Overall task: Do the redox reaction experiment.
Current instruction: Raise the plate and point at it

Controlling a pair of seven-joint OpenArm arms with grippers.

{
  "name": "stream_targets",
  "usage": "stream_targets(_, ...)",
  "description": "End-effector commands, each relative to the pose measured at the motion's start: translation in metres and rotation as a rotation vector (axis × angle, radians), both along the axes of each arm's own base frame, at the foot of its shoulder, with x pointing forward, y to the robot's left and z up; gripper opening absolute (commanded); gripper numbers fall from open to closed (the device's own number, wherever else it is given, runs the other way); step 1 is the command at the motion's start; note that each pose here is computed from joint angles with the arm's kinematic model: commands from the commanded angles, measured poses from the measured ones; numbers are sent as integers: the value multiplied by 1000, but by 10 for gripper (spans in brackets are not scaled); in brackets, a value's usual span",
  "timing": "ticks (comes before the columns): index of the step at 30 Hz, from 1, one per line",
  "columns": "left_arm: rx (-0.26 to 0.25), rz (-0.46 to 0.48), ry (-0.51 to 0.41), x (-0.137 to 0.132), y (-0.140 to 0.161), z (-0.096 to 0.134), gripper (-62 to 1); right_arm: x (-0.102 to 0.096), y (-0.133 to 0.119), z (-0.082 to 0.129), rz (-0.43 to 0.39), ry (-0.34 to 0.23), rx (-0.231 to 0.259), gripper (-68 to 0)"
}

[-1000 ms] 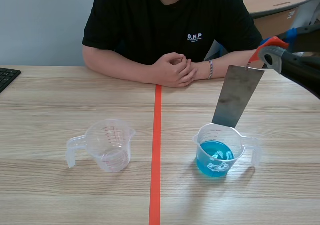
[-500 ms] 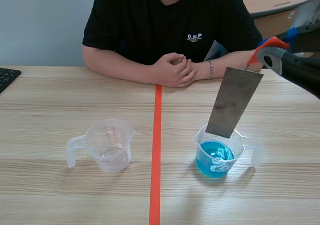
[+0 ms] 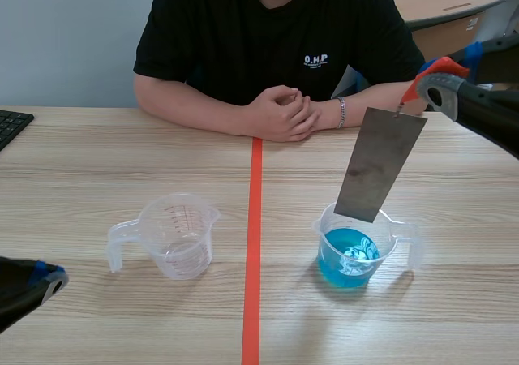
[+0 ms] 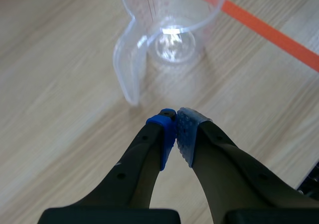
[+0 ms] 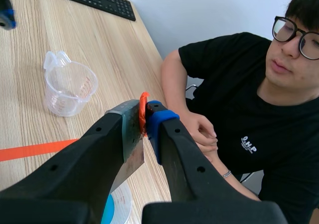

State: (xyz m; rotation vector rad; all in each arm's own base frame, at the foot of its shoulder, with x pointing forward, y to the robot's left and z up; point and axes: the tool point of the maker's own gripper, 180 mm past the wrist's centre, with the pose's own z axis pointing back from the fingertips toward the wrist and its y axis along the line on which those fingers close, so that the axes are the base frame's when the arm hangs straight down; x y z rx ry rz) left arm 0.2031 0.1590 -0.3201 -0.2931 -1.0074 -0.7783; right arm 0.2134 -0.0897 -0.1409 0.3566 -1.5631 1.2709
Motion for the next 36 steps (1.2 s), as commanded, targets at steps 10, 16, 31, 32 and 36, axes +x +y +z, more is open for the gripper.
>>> stream_targets(10, -148, -167, -123, 39, -75, 34, -569, -1, 1, 8, 19, -21, 6, -660)
stream_targets(16, -189, -251, -176, 50, -122, 45, -569, 0, 1, 8, 19, -21, 6, -660)
stream_targets(31, -200, -279, -244, 74, -195, 37, -569, 0, 1, 8, 19, -21, 6, -660)
stream_targets(32, -199, -277, -240, 75, -198, 34, -569, 0, 1, 8, 19, -21, 6, -660)
stream_targets(36, -213, -278, -224, 81, -211, 27, -569, -1, 1, 9, 19, -21, 7, -660)
